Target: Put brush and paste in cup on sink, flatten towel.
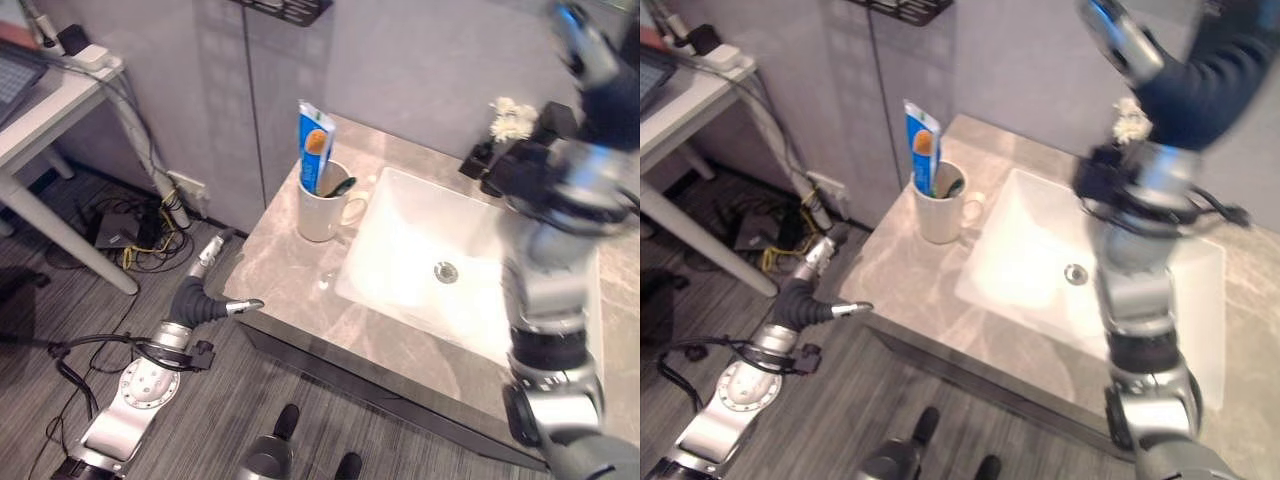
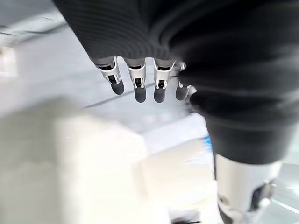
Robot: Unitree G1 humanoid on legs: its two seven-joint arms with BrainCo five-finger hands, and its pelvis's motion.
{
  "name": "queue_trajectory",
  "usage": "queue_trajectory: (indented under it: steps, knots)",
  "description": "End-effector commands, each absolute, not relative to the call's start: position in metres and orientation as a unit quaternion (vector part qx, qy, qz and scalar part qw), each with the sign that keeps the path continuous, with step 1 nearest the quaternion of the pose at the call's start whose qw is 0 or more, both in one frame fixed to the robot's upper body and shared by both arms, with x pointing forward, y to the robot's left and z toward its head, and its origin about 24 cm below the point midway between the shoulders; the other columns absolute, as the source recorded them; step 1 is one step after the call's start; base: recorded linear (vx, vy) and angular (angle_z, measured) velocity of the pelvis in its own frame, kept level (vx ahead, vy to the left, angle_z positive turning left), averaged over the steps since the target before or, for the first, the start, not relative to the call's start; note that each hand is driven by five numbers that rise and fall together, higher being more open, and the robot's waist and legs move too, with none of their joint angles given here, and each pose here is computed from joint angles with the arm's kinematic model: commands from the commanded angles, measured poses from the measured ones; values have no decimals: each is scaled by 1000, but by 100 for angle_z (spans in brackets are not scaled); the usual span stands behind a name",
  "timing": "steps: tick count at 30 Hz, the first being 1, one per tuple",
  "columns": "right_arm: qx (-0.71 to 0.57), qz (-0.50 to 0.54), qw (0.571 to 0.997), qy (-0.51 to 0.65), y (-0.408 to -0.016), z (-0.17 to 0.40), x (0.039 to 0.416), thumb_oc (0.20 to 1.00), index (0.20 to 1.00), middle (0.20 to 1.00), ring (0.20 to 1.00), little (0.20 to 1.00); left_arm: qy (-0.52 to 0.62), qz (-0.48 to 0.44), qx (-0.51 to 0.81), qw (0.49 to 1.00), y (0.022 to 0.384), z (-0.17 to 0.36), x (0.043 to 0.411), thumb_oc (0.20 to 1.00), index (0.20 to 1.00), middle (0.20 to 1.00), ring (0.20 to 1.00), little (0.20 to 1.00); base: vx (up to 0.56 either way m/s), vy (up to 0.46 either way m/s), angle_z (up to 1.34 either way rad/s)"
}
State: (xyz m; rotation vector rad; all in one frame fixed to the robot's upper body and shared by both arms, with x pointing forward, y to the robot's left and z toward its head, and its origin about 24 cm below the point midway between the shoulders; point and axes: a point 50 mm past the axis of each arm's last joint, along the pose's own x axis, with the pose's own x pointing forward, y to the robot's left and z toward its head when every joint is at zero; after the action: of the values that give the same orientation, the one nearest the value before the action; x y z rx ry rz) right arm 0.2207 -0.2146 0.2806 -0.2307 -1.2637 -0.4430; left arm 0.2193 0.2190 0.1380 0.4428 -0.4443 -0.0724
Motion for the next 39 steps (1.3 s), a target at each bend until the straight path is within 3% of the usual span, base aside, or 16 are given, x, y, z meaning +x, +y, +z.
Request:
queue_trajectory:
  steps: [1,5,7,8,9,13,14,15,21,22,25,27,29,30,39]
  knots:
    - [-177,-210,779,-564,-225,265,218,1000,1000,1000,1000,1000,-233,-41,189,953,224,138,209,1000,1000,1000,1000,1000,15,26,-29]
    - [-298,-329,813,-378,-307,203,196,1000,1000,1000,1000,1000,-228,-32,169,958,242,143,198,1000,1000,1000,1000,1000,21,11,-56]
    - [-365,-389,803,-266,-347,174,185,1000,1000,1000,1000,1000,-223,-25,165,961,248,143,195,1000,1000,1000,1000,1000,-16,-10,-25]
    - [-366,-389,803,-265,-348,173,185,1000,1000,1000,1000,1000,-221,-25,163,961,248,142,195,1000,1000,1000,1000,1000,-40,-20,-23]
    - [-387,-458,785,-154,-388,140,164,1000,1000,1000,1000,1000,-219,-22,163,962,251,143,191,1000,1000,1000,1000,1000,69,-19,-23]
    - [-296,-590,751,37,-435,61,115,1000,1000,1000,1000,1000,-211,-12,163,964,256,141,189,1000,1000,1000,1000,1000,-10,-20,-20]
    - [-253,-609,750,53,-437,47,110,1000,1000,1000,1000,1000,-211,-8,162,964,257,141,189,539,539,539,539,539,-6,-22,-4]
    - [-142,-654,736,107,-436,8,91,1000,1000,1000,1000,1000,-204,-2,151,967,257,136,190,200,200,200,200,200,0,0,0]
    - [-48,-627,721,292,-408,-66,51,1000,1000,1000,1000,1000,-184,1,119,976,254,124,192,200,200,200,200,200,-2,-8,-1]
    - [-20,-584,710,394,-381,-98,31,1000,1000,1000,1000,1000,-180,-3,113,977,251,122,193,200,200,200,200,200,-30,-44,1]
    - [-10,-518,710,477,-351,-122,23,1000,1000,1000,1000,1000,-189,-3,123,974,250,126,193,200,200,200,200,200,-19,-36,6]
    - [-21,-397,722,567,-309,-146,8,1000,1000,1000,1000,1000,-174,-4,108,979,249,119,194,200,200,200,200,200,-7,-58,20]
    - [-20,-324,752,573,-289,-154,25,1000,1000,1000,1000,1000,-135,-18,51,989,247,105,193,200,200,200,200,200,-8,-42,21]
    - [-85,-229,792,559,-279,-154,52,1000,1000,1000,1000,1000,-117,-28,23,992,246,101,192,200,200,200,200,200,-36,-17,-1]
    - [-197,-64,856,473,-254,-141,128,1000,1000,1000,1000,1000,-91,-44,0,995,250,103,206,200,200,200,200,200,-32,-4,0]
